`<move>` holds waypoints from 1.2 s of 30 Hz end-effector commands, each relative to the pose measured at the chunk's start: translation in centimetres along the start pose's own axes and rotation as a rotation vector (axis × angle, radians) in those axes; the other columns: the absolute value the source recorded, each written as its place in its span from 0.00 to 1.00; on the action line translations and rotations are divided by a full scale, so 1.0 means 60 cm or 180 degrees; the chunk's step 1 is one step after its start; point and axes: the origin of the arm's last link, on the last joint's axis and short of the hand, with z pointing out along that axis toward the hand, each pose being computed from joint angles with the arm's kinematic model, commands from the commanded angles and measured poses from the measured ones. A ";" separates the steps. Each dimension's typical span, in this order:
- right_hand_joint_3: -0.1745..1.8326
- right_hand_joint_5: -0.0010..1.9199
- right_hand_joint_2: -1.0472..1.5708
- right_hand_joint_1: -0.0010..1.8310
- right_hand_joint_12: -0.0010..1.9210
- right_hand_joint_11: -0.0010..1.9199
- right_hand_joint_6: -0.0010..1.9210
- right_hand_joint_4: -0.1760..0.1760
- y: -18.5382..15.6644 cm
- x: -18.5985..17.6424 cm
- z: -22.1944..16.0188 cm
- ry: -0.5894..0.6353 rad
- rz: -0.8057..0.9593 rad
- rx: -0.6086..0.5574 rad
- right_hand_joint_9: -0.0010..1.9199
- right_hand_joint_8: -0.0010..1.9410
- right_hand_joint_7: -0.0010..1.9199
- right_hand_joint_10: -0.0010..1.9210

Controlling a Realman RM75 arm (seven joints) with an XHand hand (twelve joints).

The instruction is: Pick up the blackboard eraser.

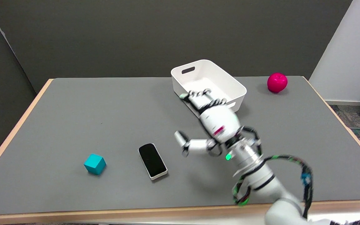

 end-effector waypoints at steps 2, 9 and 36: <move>0.55 0.13 0.65 0.28 0.70 0.06 0.27 0.17 -0.218 -0.047 -0.053 -0.0243 -0.0254 0.0123 0.17 0.29 0.20 0.52; 0.55 0.13 0.65 0.29 0.69 0.06 0.27 0.17 -0.226 -0.057 -0.030 -0.0290 -0.0197 0.0185 0.17 0.29 0.20 0.52; 0.47 0.06 0.64 0.23 0.72 0.05 0.18 0.21 -0.185 -0.130 -0.014 -0.0821 0.0173 -0.0189 0.04 0.19 0.07 0.47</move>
